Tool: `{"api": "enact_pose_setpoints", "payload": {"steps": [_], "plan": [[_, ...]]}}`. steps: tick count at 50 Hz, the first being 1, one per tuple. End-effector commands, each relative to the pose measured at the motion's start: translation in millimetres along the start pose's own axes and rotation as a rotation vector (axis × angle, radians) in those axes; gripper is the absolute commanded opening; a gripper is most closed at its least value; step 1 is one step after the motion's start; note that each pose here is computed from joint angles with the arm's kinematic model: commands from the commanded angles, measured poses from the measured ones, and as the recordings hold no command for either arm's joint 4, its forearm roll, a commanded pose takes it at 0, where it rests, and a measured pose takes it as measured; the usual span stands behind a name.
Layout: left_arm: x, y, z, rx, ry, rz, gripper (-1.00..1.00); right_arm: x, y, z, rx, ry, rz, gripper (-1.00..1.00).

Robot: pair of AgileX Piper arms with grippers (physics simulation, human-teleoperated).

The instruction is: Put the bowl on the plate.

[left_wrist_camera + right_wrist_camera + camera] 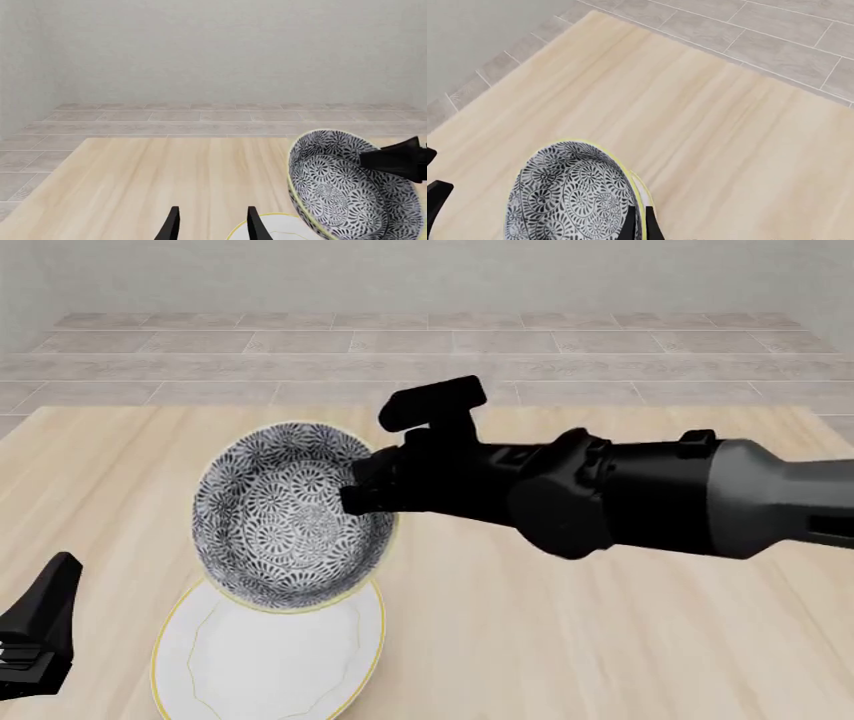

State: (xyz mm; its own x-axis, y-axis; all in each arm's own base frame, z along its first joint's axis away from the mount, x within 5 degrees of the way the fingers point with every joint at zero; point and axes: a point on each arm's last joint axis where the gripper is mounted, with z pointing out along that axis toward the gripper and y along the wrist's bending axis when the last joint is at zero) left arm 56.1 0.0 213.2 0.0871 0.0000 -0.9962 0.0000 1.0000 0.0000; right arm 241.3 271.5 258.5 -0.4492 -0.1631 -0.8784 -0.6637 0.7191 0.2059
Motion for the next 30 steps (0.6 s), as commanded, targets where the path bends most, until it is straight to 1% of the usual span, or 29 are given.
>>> {"api": "enact_pose_setpoints", "payload": {"steps": [1, 13, 15, 19, 30], "plan": [[0.0, 0.0, 0, 0.0, 0.0, 0.0, 1.0, 5, 2, 6, -0.003, 0.015, 0.032, -1.0], [0.0, 0.0, 0, 0.0, 0.0, 0.0, 1.0, 10, 7, 8, -0.015, 0.027, 0.044, -1.0], [0.0, 0.0, 0, 0.0, 0.0, 0.0, 1.0, 12, 9, 9, -0.019, 0.032, 0.059, -1.0], [0.0, 0.0, 0, 0.0, 0.0, 0.0, 1.0, 13, 10, 9, -0.022, 0.033, 0.064, -1.0], [0.0, 0.0, 0, 0.0, 0.0, 0.0, 1.0, 24, 13, 13, -0.026, 0.055, 0.106, -1.0]]}}
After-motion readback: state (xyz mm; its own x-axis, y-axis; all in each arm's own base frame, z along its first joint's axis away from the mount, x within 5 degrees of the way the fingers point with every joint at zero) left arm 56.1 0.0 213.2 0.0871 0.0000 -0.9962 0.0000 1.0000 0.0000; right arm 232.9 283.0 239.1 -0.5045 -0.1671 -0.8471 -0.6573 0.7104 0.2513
